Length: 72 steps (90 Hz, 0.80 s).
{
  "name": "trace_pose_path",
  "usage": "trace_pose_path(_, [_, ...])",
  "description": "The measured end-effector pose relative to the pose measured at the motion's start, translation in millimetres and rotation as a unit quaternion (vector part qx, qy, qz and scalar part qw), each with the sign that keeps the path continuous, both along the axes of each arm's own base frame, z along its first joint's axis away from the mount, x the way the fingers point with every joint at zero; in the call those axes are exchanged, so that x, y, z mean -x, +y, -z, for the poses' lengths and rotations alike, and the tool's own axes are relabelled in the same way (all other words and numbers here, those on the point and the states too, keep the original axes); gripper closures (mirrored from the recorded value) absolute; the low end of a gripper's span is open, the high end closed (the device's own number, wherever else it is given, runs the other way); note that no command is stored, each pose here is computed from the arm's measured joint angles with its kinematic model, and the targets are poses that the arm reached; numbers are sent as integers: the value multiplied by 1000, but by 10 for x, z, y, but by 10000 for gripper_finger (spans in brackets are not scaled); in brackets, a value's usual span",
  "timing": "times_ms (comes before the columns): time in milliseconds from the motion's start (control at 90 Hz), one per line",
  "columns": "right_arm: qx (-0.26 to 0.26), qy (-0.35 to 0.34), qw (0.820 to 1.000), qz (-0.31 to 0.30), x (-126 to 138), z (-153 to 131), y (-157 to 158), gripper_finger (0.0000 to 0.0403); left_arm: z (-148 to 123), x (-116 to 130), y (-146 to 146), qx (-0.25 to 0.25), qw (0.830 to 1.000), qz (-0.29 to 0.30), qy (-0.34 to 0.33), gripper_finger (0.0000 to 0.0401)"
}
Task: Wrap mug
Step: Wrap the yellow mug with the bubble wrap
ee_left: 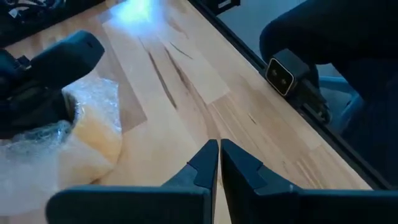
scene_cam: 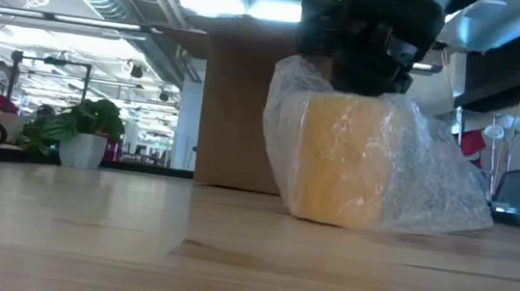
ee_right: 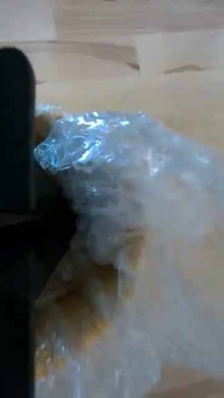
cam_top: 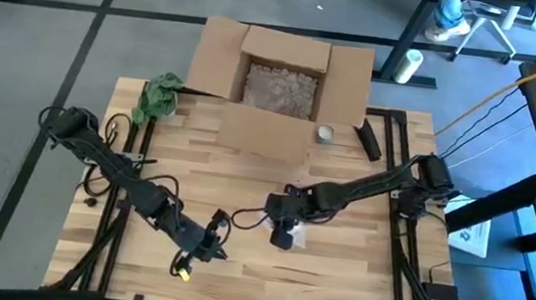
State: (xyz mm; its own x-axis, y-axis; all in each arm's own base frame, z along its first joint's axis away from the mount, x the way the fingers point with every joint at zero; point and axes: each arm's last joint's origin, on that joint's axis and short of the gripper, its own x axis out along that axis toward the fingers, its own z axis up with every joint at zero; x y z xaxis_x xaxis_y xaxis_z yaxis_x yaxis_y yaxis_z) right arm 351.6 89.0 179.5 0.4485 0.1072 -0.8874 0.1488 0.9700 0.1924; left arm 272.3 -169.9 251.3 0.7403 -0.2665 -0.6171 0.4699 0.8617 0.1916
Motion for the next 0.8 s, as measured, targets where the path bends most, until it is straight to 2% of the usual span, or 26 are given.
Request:
trace_pose_path(189, [2,-28,1000,5,83,-252,-26,403,1,1,0,0,1000,0,1,401])
trace_pose_path(433, [2,-40,999,9,170,-423,-47,403,2,1,1,0,1000,0,1,401])
trace_pose_path(800, [18,-77,997,-8,170,-605,163,403,-2,-1,2,0,1000,0,1,401])
